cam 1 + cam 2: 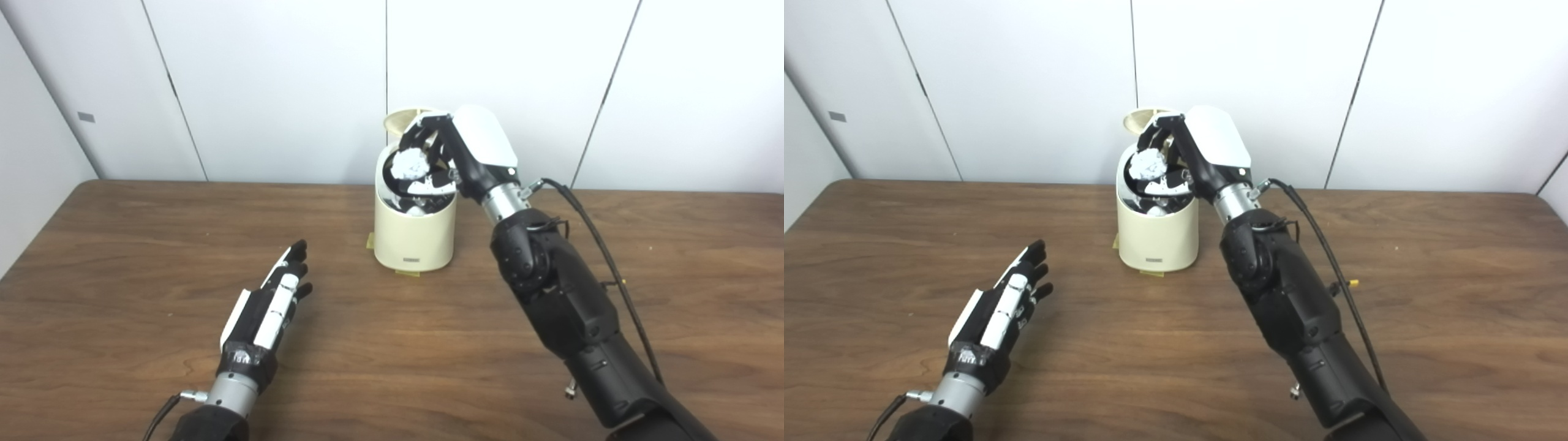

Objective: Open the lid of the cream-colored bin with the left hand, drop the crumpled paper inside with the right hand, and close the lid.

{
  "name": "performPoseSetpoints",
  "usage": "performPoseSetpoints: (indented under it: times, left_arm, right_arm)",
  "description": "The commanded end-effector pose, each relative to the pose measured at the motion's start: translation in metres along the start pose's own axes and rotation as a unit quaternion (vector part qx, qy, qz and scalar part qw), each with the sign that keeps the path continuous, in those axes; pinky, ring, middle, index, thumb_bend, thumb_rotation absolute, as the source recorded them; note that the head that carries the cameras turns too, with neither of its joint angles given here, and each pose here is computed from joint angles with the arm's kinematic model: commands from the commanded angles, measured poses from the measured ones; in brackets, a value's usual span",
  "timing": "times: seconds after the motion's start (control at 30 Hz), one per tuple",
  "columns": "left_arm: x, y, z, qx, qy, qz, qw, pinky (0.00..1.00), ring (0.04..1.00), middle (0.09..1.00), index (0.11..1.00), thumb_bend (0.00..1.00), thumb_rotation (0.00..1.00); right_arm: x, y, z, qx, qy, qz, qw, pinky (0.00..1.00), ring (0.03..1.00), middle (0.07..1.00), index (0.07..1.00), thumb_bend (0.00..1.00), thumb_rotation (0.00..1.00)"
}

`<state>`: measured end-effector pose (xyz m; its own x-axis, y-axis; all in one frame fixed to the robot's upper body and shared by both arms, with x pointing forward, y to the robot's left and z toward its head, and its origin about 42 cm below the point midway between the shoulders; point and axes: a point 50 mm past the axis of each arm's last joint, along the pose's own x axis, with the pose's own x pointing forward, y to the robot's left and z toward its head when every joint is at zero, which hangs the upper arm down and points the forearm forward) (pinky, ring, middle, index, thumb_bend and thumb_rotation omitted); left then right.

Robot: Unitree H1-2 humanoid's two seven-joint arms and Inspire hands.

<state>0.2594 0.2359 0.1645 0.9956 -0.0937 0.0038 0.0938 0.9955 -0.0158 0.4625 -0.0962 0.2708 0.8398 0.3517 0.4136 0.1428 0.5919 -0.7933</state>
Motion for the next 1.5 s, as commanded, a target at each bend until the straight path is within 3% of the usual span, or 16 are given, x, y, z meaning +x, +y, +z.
performPoseSetpoints:
  times: [0.0, 0.23, 0.4, 0.5, 0.57, 0.63, 0.73, 0.8, 1.13, 1.2, 1.27, 1.3, 1.47]
  left_arm:
    - [0.004, -0.001, 0.013, 0.0, -0.043, -0.003, 0.999, 0.95, 1.0, 1.0, 1.0, 0.55, 0.82]
    - [0.006, -0.001, 0.014, 0.001, -0.043, -0.001, 0.999, 0.95, 1.0, 1.0, 1.0, 0.57, 0.79]
    - [0.005, -0.001, 0.015, 0.004, -0.042, -0.001, 0.999, 0.97, 1.0, 1.0, 1.0, 0.58, 0.78]
    - [0.004, -0.001, 0.015, 0.004, -0.043, -0.001, 0.999, 0.96, 1.0, 1.0, 1.0, 0.57, 0.78]
    - [0.004, -0.001, 0.016, 0.004, -0.043, -0.002, 0.999, 0.96, 1.0, 1.0, 1.0, 0.57, 0.79]
    - [0.004, -0.001, 0.016, 0.004, -0.044, -0.003, 0.999, 0.97, 1.0, 1.0, 1.0, 0.56, 0.79]
    - [0.004, -0.001, 0.015, 0.004, -0.045, -0.003, 0.999, 0.97, 1.0, 1.0, 1.0, 0.56, 0.79]
    - [0.003, -0.002, 0.015, 0.004, -0.045, -0.002, 0.999, 0.96, 1.0, 1.0, 1.0, 0.57, 0.79]
    - [0.001, -0.002, 0.015, 0.002, -0.052, -0.003, 0.999, 0.97, 1.0, 1.0, 1.0, 0.56, 0.79]
    - [0.001, -0.002, 0.015, 0.001, -0.051, -0.002, 0.999, 0.96, 1.0, 1.0, 1.0, 0.55, 0.79]
    - [0.001, -0.002, 0.014, -0.001, -0.05, -0.001, 0.999, 0.96, 1.0, 1.0, 1.0, 0.55, 0.79]
    - [0.001, -0.002, 0.015, -0.002, -0.049, -0.001, 0.999, 0.96, 1.0, 1.0, 1.0, 0.55, 0.78]
    - [0.001, -0.001, 0.015, 0.0, -0.047, -0.002, 0.999, 0.97, 1.0, 1.0, 1.0, 0.54, 0.77]
  right_arm:
    - [0.024, -0.028, 0.02, -0.001, -0.047, -0.049, 0.998, 0.35, 0.382, 0.503, 0.541, 0.49, 0.0]
    - [0.022, -0.03, 0.02, 0.006, -0.04, -0.034, 0.999, 0.39, 0.398, 0.495, 0.577, 0.49, 0.0]
    - [0.019, -0.031, 0.021, -0.016, -0.036, -0.031, 0.999, 0.42, 0.4, 0.503, 0.555, 0.51, 0.0]
    - [0.019, -0.032, 0.02, -0.048, -0.027, -0.031, 0.998, 0.35, 0.4, 0.52, 0.532, 0.51, 0.0]
    - [0.018, -0.033, 0.02, -0.064, -0.023, -0.033, 0.997, 0.19, 0.276, 0.487, 0.501, 0.53, 0.0]
    - [0.018, -0.033, 0.019, -0.069, -0.022, -0.034, 0.997, 0.13, 0.234, 0.48, 0.492, 0.53, 0.0]
    - [0.017, -0.033, 0.018, -0.067, -0.022, -0.031, 0.997, 0.25, 0.388, 0.481, 0.497, 0.53, 0.0]
    - [0.016, -0.033, 0.018, -0.067, -0.022, -0.03, 0.997, 0.31, 0.455, 0.6, 0.492, 0.52, 0.12]
    - [0.014, -0.032, 0.014, -0.082, -0.024, -0.033, 0.996, 0.33, 0.461, 0.602, 0.491, 0.52, 0.14]
    - [0.013, -0.031, 0.013, -0.083, -0.026, -0.034, 0.996, 0.38, 0.488, 0.6, 0.491, 0.52, 0.14]
    - [0.012, -0.03, 0.013, -0.085, -0.028, -0.033, 0.995, 0.55, 0.575, 0.606, 0.491, 0.52, 0.14]
    - [0.012, -0.03, 0.013, -0.086, -0.028, -0.033, 0.995, 0.58, 0.592, 0.607, 0.491, 0.52, 0.14]
    - [0.012, -0.029, 0.013, -0.091, -0.033, -0.036, 0.995, 0.63, 0.611, 0.605, 0.49, 0.52, 0.14]
